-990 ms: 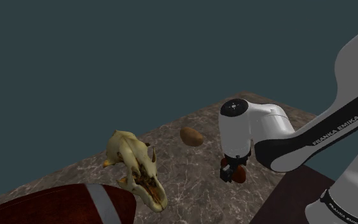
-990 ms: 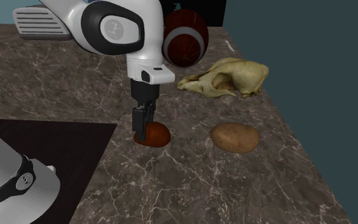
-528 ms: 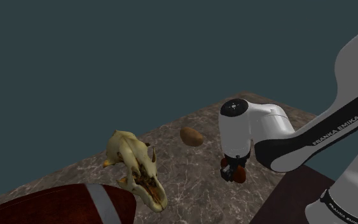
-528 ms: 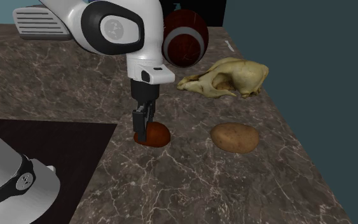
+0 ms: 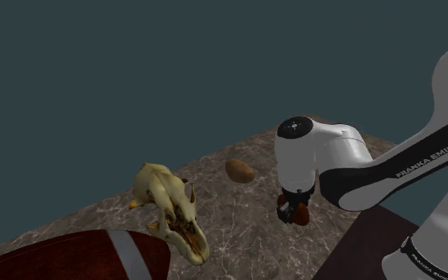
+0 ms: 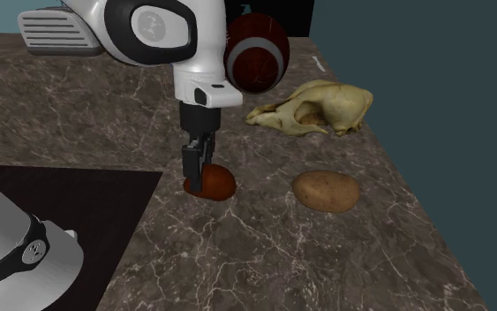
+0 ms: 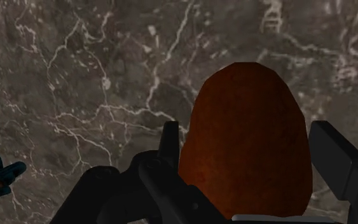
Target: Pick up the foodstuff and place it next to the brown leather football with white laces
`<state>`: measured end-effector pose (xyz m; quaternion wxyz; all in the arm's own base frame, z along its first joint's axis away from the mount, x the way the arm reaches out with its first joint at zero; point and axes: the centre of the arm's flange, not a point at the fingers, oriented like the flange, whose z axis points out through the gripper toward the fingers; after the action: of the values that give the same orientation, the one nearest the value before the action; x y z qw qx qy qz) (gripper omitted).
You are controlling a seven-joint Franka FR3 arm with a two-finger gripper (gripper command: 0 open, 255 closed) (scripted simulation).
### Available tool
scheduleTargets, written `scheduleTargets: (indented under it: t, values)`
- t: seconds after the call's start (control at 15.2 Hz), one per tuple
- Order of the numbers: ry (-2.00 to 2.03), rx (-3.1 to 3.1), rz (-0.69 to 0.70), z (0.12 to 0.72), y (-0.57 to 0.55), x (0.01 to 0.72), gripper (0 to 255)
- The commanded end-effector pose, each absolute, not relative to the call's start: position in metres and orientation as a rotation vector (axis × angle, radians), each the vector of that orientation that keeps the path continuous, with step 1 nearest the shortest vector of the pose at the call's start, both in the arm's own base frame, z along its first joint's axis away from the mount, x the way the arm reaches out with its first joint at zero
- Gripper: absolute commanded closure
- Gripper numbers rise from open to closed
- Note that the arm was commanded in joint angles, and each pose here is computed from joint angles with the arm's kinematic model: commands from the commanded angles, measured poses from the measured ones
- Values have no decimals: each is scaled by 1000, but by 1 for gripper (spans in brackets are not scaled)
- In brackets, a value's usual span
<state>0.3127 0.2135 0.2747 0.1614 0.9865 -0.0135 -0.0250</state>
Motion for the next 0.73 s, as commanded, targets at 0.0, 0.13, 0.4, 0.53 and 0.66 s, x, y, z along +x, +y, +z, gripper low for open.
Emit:
scheduleTargets:
  t: [0.0,0.13,0.4,0.53,0.66]
  values:
    - [-39,2817,-72,285,214,313,255]
    - [-39,2817,-72,295,214,313,255]
    - [-39,2817,-72,316,214,313,255]
    - [-39,2817,-72,327,214,313,255]
    - [-39,2817,-72,337,214,313,255]
